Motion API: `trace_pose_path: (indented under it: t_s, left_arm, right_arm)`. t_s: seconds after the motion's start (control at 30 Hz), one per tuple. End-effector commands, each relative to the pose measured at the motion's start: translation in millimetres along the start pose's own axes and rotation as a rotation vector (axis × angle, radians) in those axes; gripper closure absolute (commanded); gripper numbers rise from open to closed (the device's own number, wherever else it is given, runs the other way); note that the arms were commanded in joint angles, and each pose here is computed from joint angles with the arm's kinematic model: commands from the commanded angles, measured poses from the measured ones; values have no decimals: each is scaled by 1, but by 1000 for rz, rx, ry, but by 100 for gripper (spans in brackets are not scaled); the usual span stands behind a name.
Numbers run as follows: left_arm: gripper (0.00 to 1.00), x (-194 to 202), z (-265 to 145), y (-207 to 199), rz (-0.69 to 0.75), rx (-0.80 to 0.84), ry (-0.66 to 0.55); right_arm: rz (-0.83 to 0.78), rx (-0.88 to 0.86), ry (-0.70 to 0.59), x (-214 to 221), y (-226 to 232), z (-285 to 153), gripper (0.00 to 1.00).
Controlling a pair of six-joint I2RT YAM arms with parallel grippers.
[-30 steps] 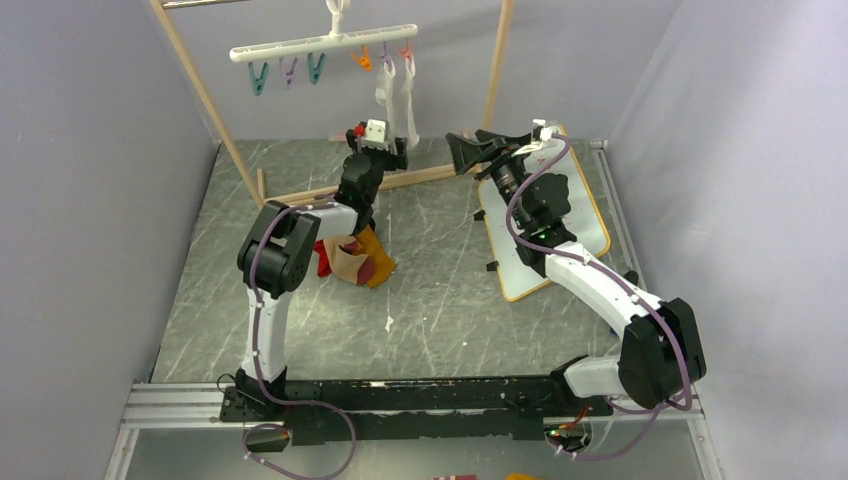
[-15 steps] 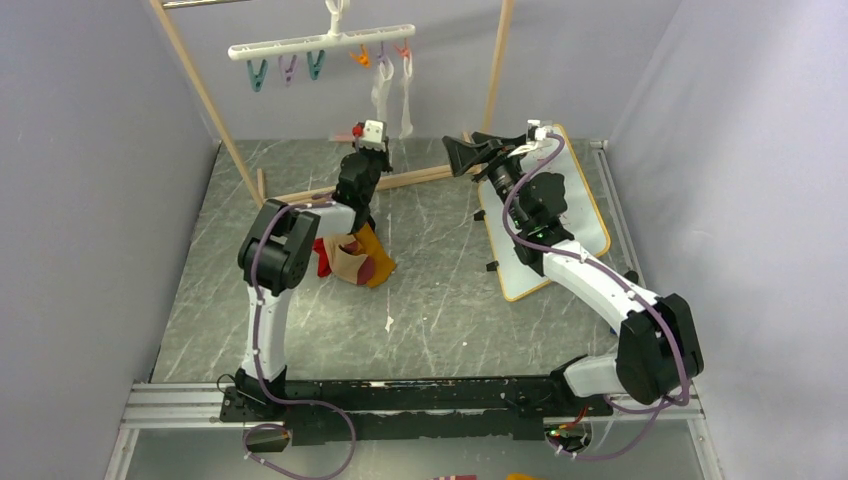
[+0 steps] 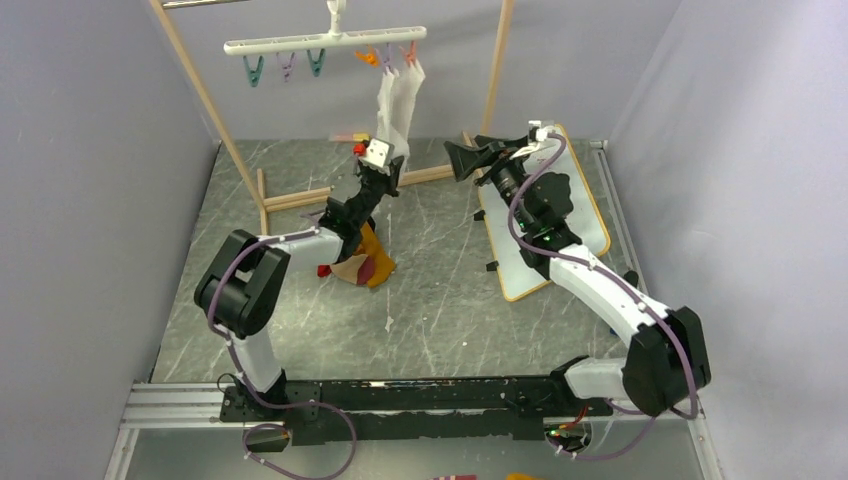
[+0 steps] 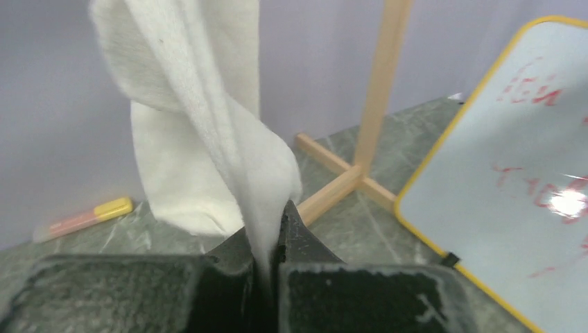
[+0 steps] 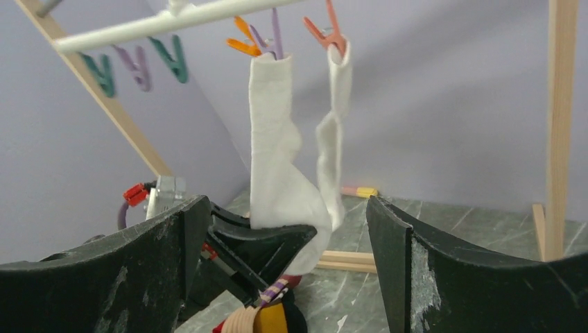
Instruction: Remove the socks clipped to the hanger
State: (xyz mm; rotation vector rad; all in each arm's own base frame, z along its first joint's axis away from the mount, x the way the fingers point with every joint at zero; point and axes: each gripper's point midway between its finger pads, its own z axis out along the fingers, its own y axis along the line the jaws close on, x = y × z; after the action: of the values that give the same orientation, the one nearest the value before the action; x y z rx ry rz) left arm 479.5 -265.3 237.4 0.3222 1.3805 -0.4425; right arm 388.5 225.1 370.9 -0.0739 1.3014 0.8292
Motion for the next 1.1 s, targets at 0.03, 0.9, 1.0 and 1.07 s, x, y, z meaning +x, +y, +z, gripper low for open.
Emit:
trace_pose_path:
  t_s: [0.03,0.9,1.0,1.07]
  left_arm:
    - [95,-28,-13,-26,17,75,-29]
    - [95,26,-16,-58,73,94,88]
    - [95,26,-15,-59,78,94,89]
    - [95,26,-15,-59,78,95,90]
  right_arm:
    - [-54,-42,-104,-54,24,-20,12]
    - [-139,-259,-5,-16,144,67,13]
    - [-155,-241,-15,-17,143,81,13]
    - [-177,-214,-25,-18,139,89,13]
